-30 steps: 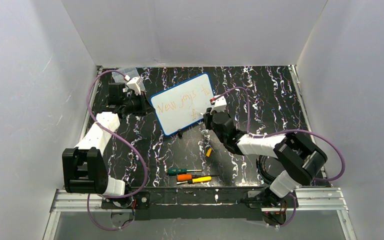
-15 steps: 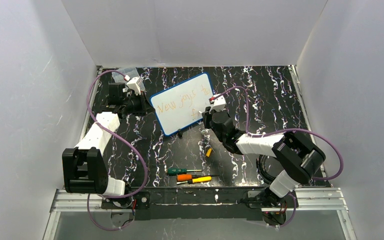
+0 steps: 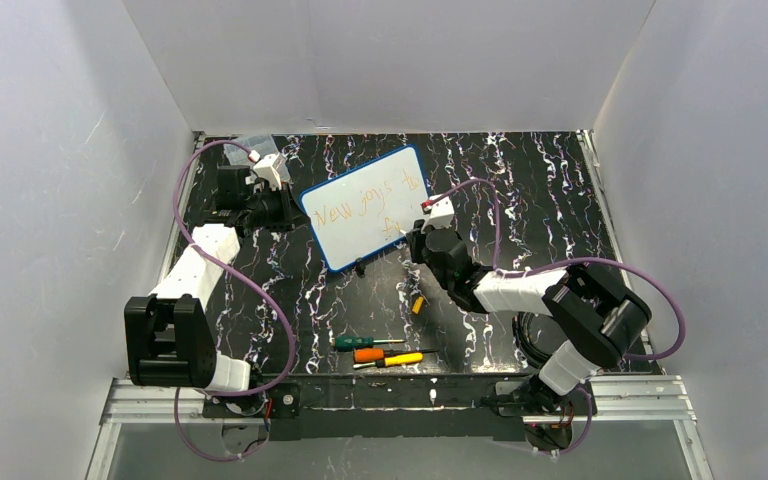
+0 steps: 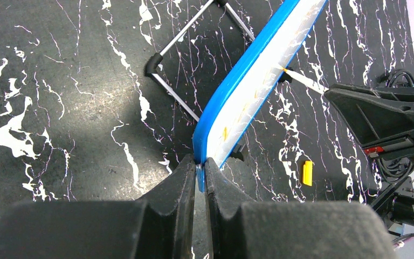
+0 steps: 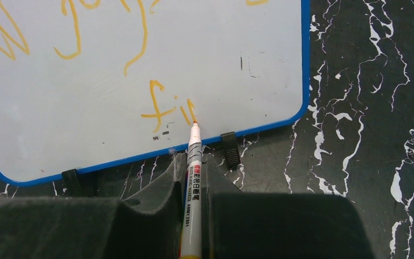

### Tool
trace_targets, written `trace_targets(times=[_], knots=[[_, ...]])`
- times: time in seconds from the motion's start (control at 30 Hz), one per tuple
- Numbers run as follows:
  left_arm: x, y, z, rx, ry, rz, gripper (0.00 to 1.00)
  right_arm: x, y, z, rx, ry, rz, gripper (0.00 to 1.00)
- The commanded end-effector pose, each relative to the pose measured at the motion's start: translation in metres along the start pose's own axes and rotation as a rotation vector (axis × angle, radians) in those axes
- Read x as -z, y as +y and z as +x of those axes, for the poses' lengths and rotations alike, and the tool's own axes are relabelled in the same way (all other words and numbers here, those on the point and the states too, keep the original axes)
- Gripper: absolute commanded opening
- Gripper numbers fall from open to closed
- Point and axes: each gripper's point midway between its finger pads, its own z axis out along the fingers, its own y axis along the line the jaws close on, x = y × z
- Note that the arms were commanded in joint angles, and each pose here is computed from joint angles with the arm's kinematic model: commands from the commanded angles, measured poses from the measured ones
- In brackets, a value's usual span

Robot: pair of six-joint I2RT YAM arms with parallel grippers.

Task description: Write a sentence on the whiteboard

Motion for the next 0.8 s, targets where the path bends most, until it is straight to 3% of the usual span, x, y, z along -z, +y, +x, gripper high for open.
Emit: trace_targets(times=[0.0, 0.43, 0.77], knots=[[0.006, -0.005, -0.006, -0.018, -0.014, 0.012, 0.00, -0.001, 0.001, -0.012, -0.030, -0.038, 0.000, 0.01], [0.005, -0.004, -0.006, -0.017, -0.014, 0.013, 0.00, -0.006, 0.011, -0.056, -0.036, -0.136, -0.006, 0.01], [0.006, -0.005, -0.006, -0.018, -0.015, 0.013, 0.00, -0.009, 0.000, -0.053, -0.018, -0.137, 0.058, 0.01]])
